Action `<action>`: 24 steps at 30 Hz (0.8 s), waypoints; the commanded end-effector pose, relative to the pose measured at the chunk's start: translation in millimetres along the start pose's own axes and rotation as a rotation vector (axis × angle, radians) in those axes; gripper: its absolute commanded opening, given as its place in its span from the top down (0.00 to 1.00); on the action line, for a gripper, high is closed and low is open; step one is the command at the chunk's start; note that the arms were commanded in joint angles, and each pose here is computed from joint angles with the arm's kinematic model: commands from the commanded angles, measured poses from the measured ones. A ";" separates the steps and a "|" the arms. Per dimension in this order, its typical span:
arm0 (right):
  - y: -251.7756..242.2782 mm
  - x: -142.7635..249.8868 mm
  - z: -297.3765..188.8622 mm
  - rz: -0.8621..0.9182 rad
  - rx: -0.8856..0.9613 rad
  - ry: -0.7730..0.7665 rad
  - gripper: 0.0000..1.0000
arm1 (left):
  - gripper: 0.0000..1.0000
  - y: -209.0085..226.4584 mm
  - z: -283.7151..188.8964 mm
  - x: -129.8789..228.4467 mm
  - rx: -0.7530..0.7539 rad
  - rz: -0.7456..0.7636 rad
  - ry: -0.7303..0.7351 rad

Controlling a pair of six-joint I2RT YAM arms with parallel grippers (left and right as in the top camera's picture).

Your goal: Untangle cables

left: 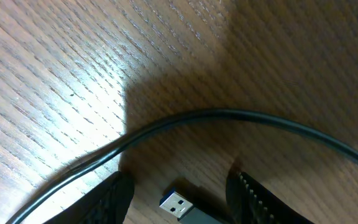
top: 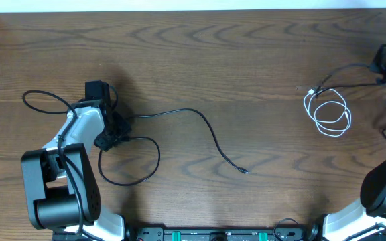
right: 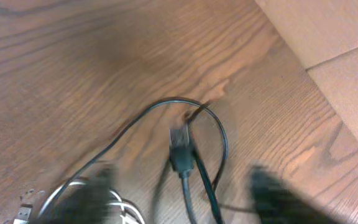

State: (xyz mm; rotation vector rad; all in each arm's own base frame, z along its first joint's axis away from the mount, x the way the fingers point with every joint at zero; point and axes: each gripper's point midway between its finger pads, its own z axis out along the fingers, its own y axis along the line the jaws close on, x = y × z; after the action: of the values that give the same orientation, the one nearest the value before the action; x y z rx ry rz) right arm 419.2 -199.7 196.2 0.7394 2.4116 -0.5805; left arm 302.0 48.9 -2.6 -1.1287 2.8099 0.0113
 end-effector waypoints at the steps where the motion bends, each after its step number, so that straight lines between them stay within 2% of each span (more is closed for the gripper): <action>1: 3.6 6.2 7.1 0.017 -0.058 0.038 0.01 | 0.46 2.8 3.5 1.6 -0.011 -0.012 0.011; 6: 18.4 11.3 5.7 0.018 -0.154 0.066 0.01 | 0.46 2.8 3.5 1.6 -0.011 -0.012 0.011; 9: 39.6 15.6 0.5 0.014 -0.272 0.089 0.01 | 0.46 2.9 3.5 1.7 -0.011 -0.012 0.011; 15: 51.1 13.2 -2.9 -0.033 -0.337 0.075 0.01 | 0.46 2.9 3.5 1.7 -0.011 -0.012 0.011; 17: 69.5 10.0 -10.4 -0.025 -0.467 0.069 0.01 | 0.46 2.9 3.5 1.7 -0.011 -0.012 0.011; 22: 85.9 -3.4 -20.8 0.187 -0.615 0.088 0.01 | 0.46 2.8 3.5 1.6 -0.011 -0.012 0.011; 24: 105.4 -7.6 -36.2 0.172 -0.752 0.084 0.01 | 0.45 2.9 3.5 1.6 -0.011 -0.012 0.011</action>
State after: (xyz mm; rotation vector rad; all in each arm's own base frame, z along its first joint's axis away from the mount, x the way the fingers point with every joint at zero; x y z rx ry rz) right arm 464.9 -132.9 197.5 0.6202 2.3769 0.1367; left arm 302.0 49.0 -2.6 -1.1287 2.8098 0.0119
